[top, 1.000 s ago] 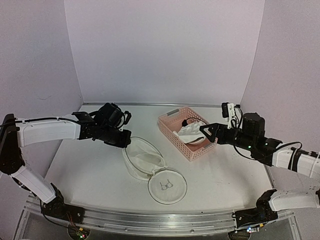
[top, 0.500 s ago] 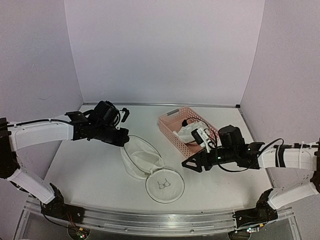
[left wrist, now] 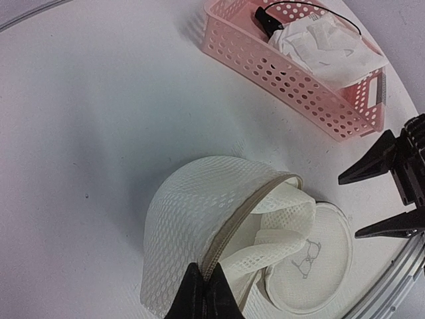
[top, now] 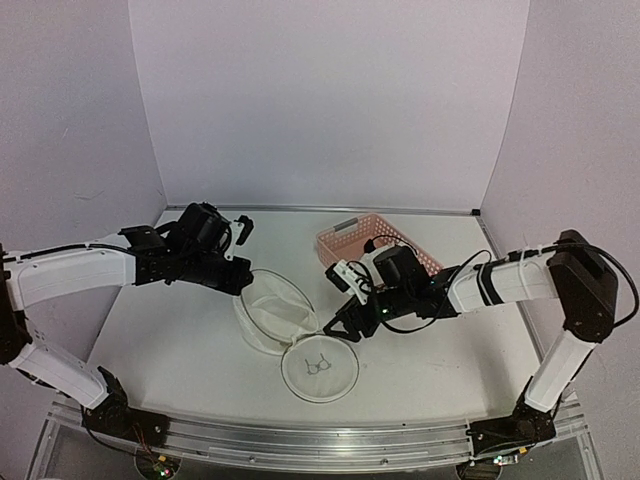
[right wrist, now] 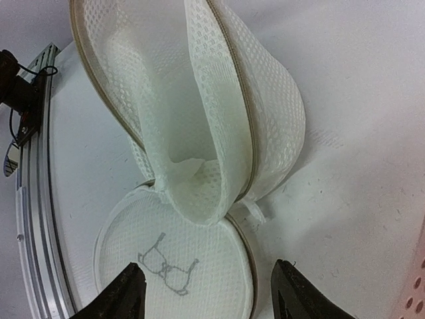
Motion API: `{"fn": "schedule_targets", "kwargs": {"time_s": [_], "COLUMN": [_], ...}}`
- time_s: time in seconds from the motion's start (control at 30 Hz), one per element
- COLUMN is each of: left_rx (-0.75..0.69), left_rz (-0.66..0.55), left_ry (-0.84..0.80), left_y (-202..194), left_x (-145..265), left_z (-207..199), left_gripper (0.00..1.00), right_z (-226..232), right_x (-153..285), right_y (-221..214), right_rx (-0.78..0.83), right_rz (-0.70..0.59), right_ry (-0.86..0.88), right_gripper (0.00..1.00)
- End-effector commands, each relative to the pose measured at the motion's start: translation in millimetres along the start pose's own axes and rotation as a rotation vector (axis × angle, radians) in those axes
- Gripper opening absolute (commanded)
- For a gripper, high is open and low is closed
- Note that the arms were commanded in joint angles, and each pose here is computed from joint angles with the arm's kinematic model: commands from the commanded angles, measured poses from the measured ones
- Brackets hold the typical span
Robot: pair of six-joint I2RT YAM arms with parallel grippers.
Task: Unzip the laundry bag and remove the bra
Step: Pass from the left arm to the right
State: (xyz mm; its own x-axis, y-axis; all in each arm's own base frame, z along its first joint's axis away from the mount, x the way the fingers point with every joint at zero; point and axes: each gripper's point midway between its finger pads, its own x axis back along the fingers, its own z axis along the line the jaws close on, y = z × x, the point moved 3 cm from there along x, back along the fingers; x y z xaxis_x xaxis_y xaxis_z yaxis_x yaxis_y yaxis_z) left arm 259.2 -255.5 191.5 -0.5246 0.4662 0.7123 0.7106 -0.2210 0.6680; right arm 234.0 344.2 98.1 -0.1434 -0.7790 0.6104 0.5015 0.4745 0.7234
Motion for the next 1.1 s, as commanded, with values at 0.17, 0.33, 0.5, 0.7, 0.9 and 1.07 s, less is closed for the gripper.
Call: {"fn": "schedule_targets", "kwargs": {"time_s": [0.17,0.33,0.5,0.7,0.9,1.07], "left_rx": [0.000,0.011,0.019,0.024,0.031,0.035], "left_rz": [-0.076,-0.063,-0.048,-0.053,-0.057,-0.056], "left_ry": [0.021,0.043,0.052,0.053,0.053,0.053], "left_y": [8,2,-2,-1,-1,-1], "left_x": [14,10,6,7,9,8], "left_z": [6,10,12,12,12,12], "left_gripper": [0.00,0.00,0.00,0.00,0.00,0.00], "right_z": [-10,-12,-13,-11,-5,0], "right_x": [-35,-46,-55,-58,-56,-51], "right_y": [23,14,2,-14,-29,-40], "right_rx": [0.097,0.079,0.047,0.000,-0.036,-0.058], "right_rz": [-0.023,0.005,0.038,0.073,0.105,0.129], "right_ry": [0.030,0.051,0.076,0.103,0.153,0.176], "right_gripper": [0.61,0.60,0.60,0.60,0.55,0.46]}}
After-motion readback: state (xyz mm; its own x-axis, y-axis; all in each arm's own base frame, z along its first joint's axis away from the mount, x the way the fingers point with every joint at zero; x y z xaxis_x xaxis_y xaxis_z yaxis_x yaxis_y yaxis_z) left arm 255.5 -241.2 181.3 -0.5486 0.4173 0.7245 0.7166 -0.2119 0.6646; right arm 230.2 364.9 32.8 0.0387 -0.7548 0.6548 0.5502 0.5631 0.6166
